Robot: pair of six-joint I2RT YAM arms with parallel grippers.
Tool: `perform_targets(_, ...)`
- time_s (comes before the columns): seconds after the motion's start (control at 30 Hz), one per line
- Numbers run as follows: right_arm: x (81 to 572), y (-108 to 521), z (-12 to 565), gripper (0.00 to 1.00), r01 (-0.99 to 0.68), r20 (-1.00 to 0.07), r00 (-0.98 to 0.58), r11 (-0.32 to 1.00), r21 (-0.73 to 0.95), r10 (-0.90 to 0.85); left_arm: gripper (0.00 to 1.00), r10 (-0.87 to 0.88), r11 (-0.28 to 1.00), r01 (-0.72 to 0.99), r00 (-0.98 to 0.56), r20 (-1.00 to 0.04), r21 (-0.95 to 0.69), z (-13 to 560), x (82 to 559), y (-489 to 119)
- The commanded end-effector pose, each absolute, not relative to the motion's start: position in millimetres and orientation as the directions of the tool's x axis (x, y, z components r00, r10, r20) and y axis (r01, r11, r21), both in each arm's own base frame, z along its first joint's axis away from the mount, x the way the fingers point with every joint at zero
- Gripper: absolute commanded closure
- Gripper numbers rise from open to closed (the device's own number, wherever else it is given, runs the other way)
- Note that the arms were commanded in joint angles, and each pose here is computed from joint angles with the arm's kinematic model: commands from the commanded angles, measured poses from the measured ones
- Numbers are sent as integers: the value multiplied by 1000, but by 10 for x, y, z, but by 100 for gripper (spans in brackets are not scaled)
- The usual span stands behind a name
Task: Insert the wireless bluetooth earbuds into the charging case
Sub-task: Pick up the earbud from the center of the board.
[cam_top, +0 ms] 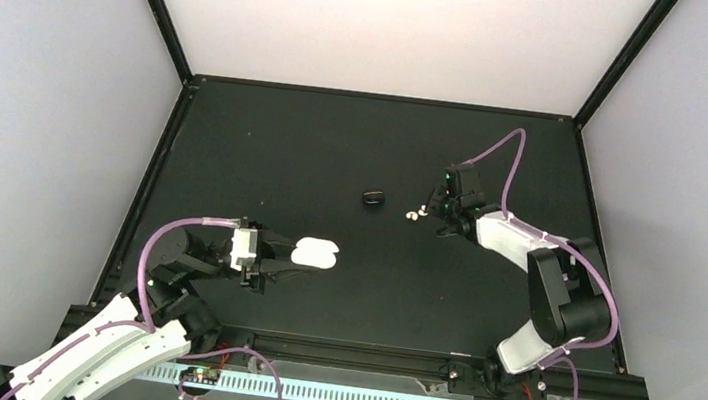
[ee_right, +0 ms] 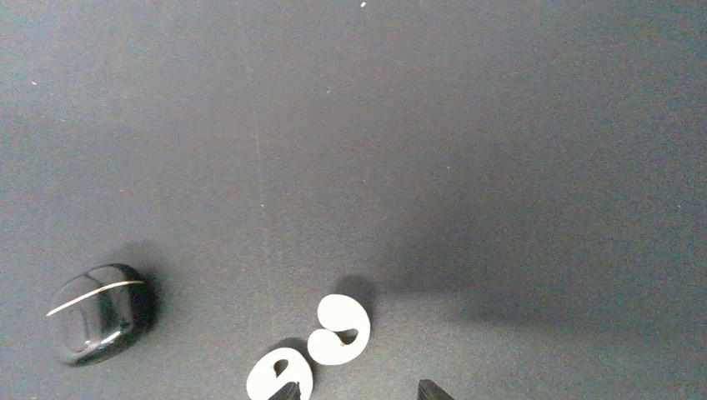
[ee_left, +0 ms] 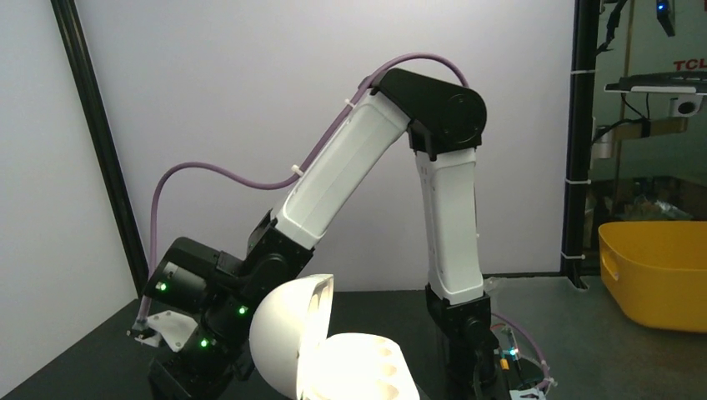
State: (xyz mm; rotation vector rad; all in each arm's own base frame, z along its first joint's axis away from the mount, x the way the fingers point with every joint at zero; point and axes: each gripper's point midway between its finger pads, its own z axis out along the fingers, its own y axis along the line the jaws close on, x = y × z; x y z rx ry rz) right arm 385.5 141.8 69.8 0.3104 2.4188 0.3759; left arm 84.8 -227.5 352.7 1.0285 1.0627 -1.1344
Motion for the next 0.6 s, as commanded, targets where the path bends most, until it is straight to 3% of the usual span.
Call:
perform_targets(0.0, 3994, 1372, 688, 66, 153, -591, -738, 934, 323, 326, 98, -186, 137, 983, 144, -972, 119, 3570, 818, -2245)
perform_targets(0.57, 4020, 1438, 406, 76, 143, -538, -792, 944, 296, 289, 98, -186, 135, 983, 149, -971, 125, 3568, 808, -2244)
